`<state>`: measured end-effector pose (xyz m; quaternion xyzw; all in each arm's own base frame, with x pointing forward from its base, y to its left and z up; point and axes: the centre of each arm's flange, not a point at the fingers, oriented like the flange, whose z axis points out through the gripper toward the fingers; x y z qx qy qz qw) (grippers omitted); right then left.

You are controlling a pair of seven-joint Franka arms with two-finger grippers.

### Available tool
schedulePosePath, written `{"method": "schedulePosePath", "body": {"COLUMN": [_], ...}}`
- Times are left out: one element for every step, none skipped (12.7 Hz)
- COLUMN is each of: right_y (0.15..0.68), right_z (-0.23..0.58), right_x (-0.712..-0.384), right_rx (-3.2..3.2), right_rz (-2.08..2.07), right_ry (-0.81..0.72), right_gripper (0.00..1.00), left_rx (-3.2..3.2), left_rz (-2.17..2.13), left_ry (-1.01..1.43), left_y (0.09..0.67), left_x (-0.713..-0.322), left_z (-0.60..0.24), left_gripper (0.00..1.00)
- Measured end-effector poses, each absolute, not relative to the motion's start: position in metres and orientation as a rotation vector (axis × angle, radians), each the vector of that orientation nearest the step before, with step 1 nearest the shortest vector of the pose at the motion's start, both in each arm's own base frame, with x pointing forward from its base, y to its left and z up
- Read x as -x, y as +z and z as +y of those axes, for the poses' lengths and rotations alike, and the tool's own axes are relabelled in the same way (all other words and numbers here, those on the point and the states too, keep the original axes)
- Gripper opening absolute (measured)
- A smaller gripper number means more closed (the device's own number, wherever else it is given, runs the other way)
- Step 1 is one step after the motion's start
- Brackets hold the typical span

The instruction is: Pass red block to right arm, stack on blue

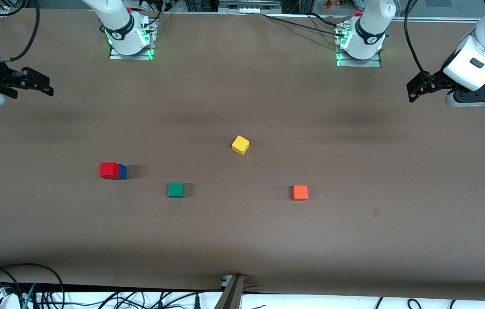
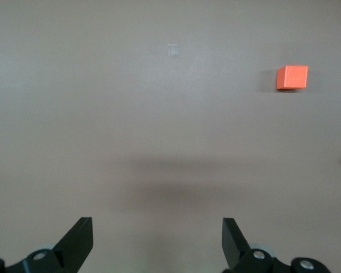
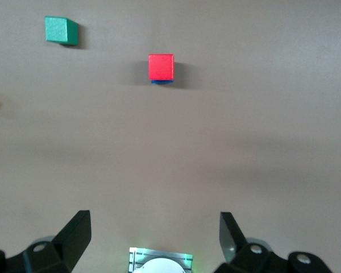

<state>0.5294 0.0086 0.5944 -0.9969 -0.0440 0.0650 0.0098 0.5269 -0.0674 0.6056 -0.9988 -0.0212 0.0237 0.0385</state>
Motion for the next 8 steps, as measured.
{"method": "schedulePosePath", "body": {"right_y": [0.593,0.591,0.59,0.59,0.591,0.593,0.594,0.595], "right_z": [0.012,0.012,0.012,0.013,0.015,0.017,0.019,0.02], "right_x": [-0.527,-0.527,-0.528,-0.529,-0.53,-0.531,-0.531,-0.531], "right_rx": [3.127,3.142,3.147,3.149,3.15,3.151,3.151,3.151], "right_rz": [-0.148,-0.153,-0.155,-0.157,-0.163,-0.171,-0.177,-0.18], "right_ry": [0.209,0.214,0.21,0.202,0.192,0.183,0.177,0.173], "right_gripper": [1.0,1.0,1.0,1.0,1.0,1.0,1.0,1.0], "left_rx": [3.063,3.063,3.062,3.062,3.062,3.062,3.062,3.062], "left_rz": [-0.063,-0.053,-0.037,-0.022,-0.015,-0.013,-0.014,-0.013], "left_ry": [0.073,0.07,0.067,0.064,0.062,0.062,0.062,0.062], "left_y": [0.606,0.606,0.607,0.608,0.608,0.609,0.609,0.609], "left_x": [-0.527,-0.526,-0.526,-0.525,-0.524,-0.524,-0.524,-0.524], "left_z": [-0.068,-0.072,-0.078,-0.083,-0.085,-0.086,-0.086,-0.086], "left_gripper": [1.0,1.0,1.0,1.0,1.0,1.0,1.0,1.0]}}
